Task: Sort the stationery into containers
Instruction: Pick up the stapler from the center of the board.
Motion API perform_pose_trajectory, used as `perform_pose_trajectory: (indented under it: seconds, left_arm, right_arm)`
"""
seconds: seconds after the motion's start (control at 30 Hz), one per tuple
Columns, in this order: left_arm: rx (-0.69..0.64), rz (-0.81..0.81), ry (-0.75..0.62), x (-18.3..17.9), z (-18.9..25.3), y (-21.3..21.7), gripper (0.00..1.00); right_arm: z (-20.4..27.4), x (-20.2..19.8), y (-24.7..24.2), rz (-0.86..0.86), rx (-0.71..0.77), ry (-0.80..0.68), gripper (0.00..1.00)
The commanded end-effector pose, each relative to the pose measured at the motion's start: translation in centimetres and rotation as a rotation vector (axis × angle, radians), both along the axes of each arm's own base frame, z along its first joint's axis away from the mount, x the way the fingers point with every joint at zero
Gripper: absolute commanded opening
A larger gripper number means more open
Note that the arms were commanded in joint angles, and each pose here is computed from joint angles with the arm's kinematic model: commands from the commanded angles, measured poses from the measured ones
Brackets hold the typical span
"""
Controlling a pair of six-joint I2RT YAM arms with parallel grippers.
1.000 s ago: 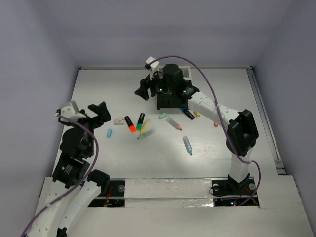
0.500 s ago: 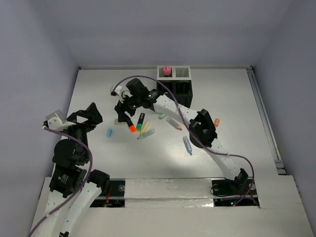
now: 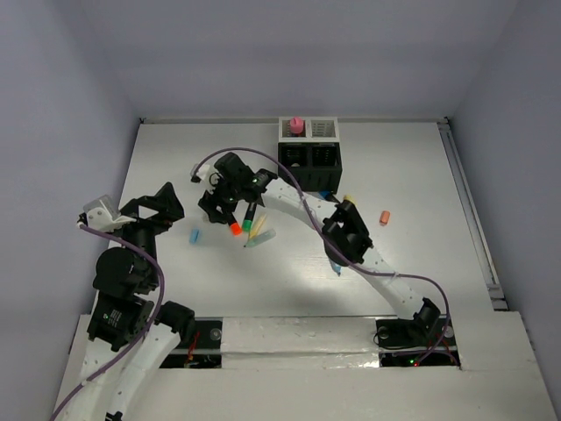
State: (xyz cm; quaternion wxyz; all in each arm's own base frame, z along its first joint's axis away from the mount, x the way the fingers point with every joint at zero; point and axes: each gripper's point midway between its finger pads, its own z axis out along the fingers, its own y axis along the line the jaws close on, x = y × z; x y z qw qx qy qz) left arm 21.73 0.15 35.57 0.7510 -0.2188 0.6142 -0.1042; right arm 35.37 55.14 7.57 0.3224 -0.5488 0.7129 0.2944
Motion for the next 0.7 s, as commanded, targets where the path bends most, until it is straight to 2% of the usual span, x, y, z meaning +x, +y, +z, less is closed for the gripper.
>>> perform_pose_trajectory:
  seconds: [0.0,0.27,0.37,0.4,0.6,0.67]
  left_arm:
    - [-0.009,-0.024,-0.045,0.0,1.1,-0.4,0.99]
    - [0.001,-0.060,-0.053,0.1,1.3,-1.1,0.99]
    - [0.001,-0.061,-0.056,0.0,1.4,-1.1,0.99]
    - [0.001,-0.063,-0.057,0.0,1.4,-1.1,0.99]
    - [0.006,-0.066,-0.061,-0.1,1.5,-1.1,0.99]
    - [0.011,-0.074,-0.064,-0.1,1.5,-1.2,0.99]
  right_arm:
    - [0.6,0.9,2.0,-0.022,0.042,-0.081,0.77]
    - [-1.5,1.4,2.9,-0.064,0.031,-0.116,0.71]
    - [-2.8,1.3,3.0,-0.075,0.009,-0.120,0.65]
    - [-3.6,1.4,2.8,-0.083,-0.006,-0.117,0.58]
    - [-3.7,1.9,3.2,-0.108,0.028,-0.134,0.29]
    - [-3.1,1.9,3.8,-0.099,0.066,-0.142,0.26]
